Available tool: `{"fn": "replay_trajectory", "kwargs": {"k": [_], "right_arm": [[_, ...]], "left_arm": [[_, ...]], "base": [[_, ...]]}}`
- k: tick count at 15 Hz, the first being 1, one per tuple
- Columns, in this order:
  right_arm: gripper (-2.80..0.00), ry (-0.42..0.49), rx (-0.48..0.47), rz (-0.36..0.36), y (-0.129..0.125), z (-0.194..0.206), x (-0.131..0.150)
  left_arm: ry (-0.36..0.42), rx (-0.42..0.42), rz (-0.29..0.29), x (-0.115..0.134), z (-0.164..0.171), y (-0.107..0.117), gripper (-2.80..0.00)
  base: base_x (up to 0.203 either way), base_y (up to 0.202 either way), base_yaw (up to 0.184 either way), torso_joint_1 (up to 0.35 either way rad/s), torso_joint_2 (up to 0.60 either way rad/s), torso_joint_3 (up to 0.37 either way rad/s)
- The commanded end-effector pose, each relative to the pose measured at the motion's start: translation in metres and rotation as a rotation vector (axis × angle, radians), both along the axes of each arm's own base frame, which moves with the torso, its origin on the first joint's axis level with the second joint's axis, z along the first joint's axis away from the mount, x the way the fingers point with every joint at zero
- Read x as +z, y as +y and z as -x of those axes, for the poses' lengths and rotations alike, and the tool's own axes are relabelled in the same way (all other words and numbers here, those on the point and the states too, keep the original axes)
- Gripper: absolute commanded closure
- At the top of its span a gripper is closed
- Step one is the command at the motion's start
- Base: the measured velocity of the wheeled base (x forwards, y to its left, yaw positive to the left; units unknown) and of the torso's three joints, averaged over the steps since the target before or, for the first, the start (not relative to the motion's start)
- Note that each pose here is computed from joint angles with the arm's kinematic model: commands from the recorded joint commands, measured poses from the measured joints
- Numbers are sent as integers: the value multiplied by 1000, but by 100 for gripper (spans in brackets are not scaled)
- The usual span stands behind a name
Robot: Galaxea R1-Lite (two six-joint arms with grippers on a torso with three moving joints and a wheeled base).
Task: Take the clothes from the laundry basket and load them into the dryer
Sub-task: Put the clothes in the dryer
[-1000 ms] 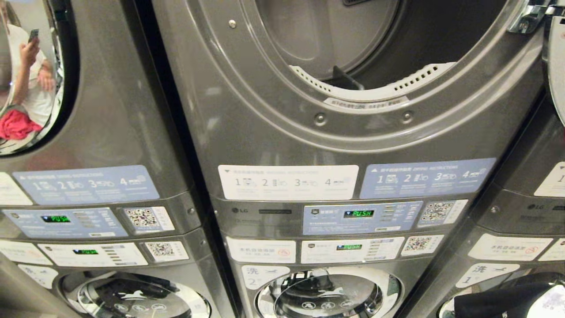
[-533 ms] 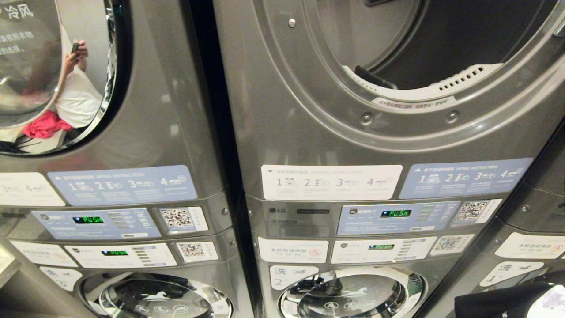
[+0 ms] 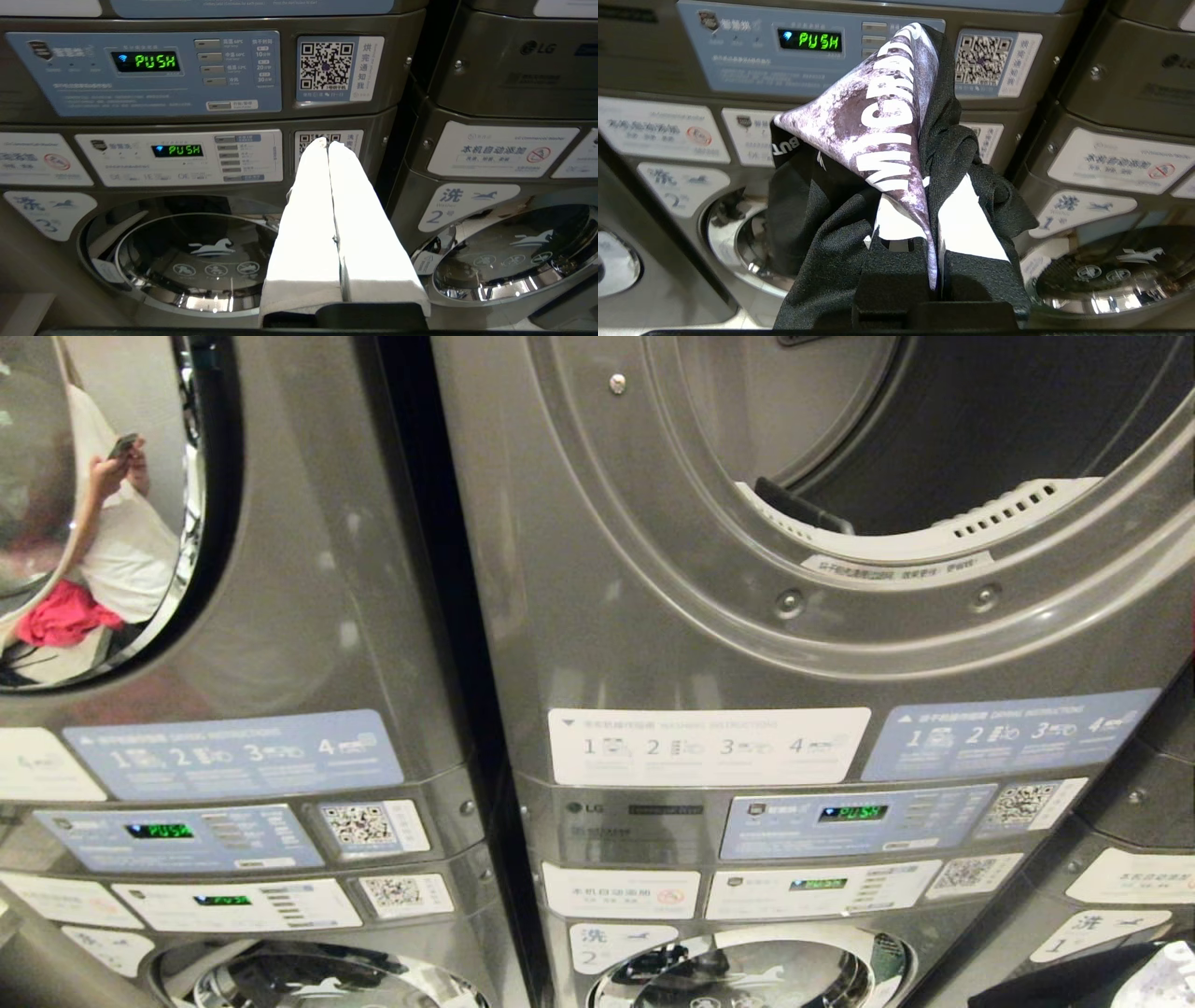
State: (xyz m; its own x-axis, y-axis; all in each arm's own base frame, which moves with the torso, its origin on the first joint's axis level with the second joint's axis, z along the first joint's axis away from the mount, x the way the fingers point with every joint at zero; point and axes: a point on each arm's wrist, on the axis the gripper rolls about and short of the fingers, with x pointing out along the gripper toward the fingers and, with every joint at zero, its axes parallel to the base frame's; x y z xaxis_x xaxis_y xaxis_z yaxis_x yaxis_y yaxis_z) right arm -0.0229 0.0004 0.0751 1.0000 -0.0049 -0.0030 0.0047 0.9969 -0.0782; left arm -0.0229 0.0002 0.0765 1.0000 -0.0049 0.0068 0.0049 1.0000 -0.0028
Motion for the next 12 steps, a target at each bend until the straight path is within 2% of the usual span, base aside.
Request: {"fn": "replay_trajectory", "kwargs": {"k": [1,5,8,9,11,12], "right_arm": [[0,0,0,3,0,0,0],[0,0,-2,-8,0,0,0],[0,-5,1,19,0,0,0],[0,-42,2,46,0,0,4],[0,-200,-10,155,0,4,24],[0,-285,2,181,1,11,43]], "left_arm": [[-1,0,0,0,0,0,0],[-1,0,0,0,0,0,0],[-1,-1,2,0,0,0,0],[-1,-1,2,0,0,0,0],[-1,-1,3,0,0,0,0],[-1,-1,3,0,0,0,0]], "base": [[203,0,2,27,2,7],[198,0,0,-4,3,5],[192,0,0,3,7,3],[198,0,2,2,15,6],[184,0,-2,2,3,5],[89,0,2,6,16,2]]}}
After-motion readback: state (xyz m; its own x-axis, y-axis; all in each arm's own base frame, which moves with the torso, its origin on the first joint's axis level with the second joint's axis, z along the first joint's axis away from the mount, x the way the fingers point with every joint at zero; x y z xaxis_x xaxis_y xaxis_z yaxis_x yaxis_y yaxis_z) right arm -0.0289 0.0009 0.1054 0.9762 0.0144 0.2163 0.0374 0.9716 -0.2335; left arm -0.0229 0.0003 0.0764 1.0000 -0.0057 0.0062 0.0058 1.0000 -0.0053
